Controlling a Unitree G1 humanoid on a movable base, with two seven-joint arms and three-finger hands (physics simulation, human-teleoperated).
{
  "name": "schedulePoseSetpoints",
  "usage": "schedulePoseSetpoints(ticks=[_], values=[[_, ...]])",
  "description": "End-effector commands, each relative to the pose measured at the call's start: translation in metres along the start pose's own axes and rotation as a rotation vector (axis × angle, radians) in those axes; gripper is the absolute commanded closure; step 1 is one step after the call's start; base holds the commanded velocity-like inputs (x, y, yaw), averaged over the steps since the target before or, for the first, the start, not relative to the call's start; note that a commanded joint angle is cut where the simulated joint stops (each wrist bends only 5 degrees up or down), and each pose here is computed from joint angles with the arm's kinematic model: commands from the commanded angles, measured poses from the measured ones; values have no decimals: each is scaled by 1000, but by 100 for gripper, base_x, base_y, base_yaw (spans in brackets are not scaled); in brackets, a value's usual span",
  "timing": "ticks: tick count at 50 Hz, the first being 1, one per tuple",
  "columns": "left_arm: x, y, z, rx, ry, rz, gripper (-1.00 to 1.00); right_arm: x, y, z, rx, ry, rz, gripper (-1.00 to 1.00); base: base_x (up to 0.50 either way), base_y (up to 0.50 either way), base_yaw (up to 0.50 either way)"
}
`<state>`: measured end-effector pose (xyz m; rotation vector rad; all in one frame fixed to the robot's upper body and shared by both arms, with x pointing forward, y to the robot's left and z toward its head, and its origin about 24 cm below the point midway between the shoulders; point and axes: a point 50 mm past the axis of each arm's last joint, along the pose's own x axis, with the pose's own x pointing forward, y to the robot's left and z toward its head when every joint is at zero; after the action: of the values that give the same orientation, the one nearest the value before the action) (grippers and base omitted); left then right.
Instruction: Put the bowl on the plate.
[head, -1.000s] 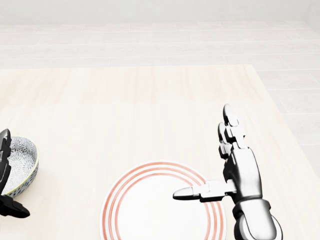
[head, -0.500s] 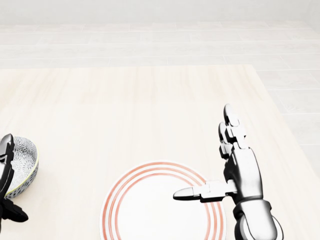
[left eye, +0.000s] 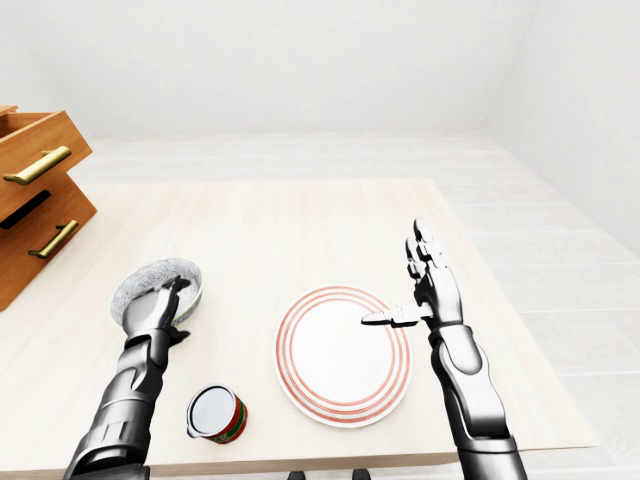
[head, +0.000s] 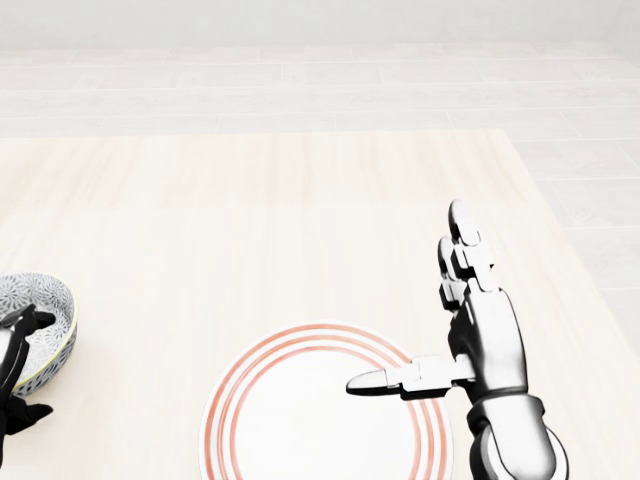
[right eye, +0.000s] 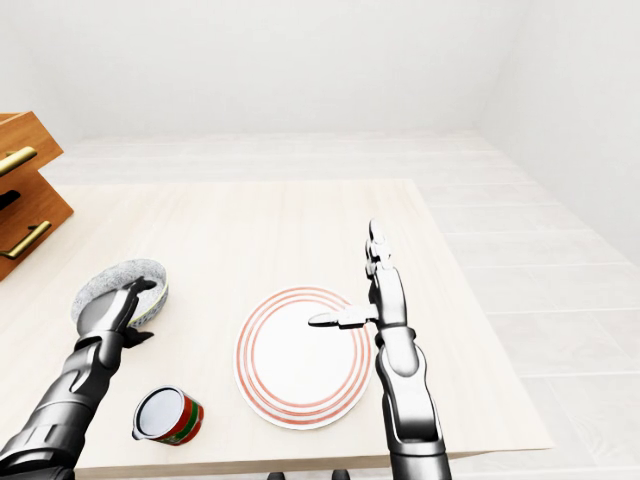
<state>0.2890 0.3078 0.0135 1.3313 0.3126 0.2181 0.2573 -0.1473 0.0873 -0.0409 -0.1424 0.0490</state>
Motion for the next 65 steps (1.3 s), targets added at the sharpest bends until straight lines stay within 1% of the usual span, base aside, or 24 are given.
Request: schedulePoseSetpoints(ticks=[1,5,11,12,14,17,26,27,29,32,36,38,41,46,48,49,51,52,53,55,60,62,63,65], values=[[-1,-5,-3,-6,13,-31,-24,0,0,2,-1,-7,0,-100,0,0,0],[-2,-6,-5,-6,20,-38,-16,-2,0,0,1,-1,-1,-100,0,0,0],[-3,-8,-6,-9,23,-52,5,-3,0,2,1,-9,-4,-100,0,0,0],[-4,-9,-6,-23,28,-56,7,-3,0,2,2,-9,-5,-100,0,0,0],[-4,-9,-5,-13,23,-58,11,-3,0,2,2,-7,-4,-100,0,0,0],[-4,-9,-6,-24,27,-60,27,-3,0,1,3,-6,-4,-100,0,0,0],[-4,-7,-7,-19,26,-57,36,-6,0,2,4,-7,-5,-100,0,0,0],[-3,-5,-6,15,11,-44,40,-6,0,2,3,-7,-5,-100,0,0,0],[-4,-5,-7,-13,21,-53,46,-6,0,2,4,-9,-6,-100,0,0,0],[-3,-5,-6,-9,17,-52,50,-7,0,3,3,-12,-6,-100,0,0,0],[-2,-4,-5,-17,17,-55,82,-8,0,4,3,-16,-6,-100,0,0,0],[-2,-2,-4,0,9,-45,87,-8,0,5,3,-18,-6,-100,0,0,0],[-1,0,-3,-4,5,-38,100,-8,0,5,2,-19,-7,-100,0,0,0],[0,3,1,-15,-9,-40,100,-9,0,6,1,-25,-7,-100,0,0,0],[1,7,3,-4,-22,-24,100,-7,0,8,1,-34,-6,-100,0,0,0],[1,7,3,-20,-20,-29,100,-7,0,9,1,-37,-6,-100,0,0,0],[1,10,5,-9,-30,-22,100,-6,0,10,-1,-41,-6,-100,0,0,0],[2,10,5,-23,-29,-22,100,-6,0,11,-1,-44,-6,-100,0,0,0],[2,12,6,-2,-39,-9,100,-6,-1,12,-3,-48,-5,-100,0,0,0],[3,13,7,-21,-34,-6,100,-5,-1,12,-1,-52,-5,-100,0,0,0],[3,18,10,-7,-55,8,100,-5,-1,13,-3,-53,-4,-100,0,0,0],[3,21,12,-25,-60,19,100,-4,0,13,-3,-53,-3,-100,0,0,0],[3,22,13,-9,-70,21,100,-4,0,13,-3,-54,-3,-100,0,0,0],[3,24,15,-21,-74,25,100,-4,-1,14,-4,-57,-3,-100,0,0,0]])
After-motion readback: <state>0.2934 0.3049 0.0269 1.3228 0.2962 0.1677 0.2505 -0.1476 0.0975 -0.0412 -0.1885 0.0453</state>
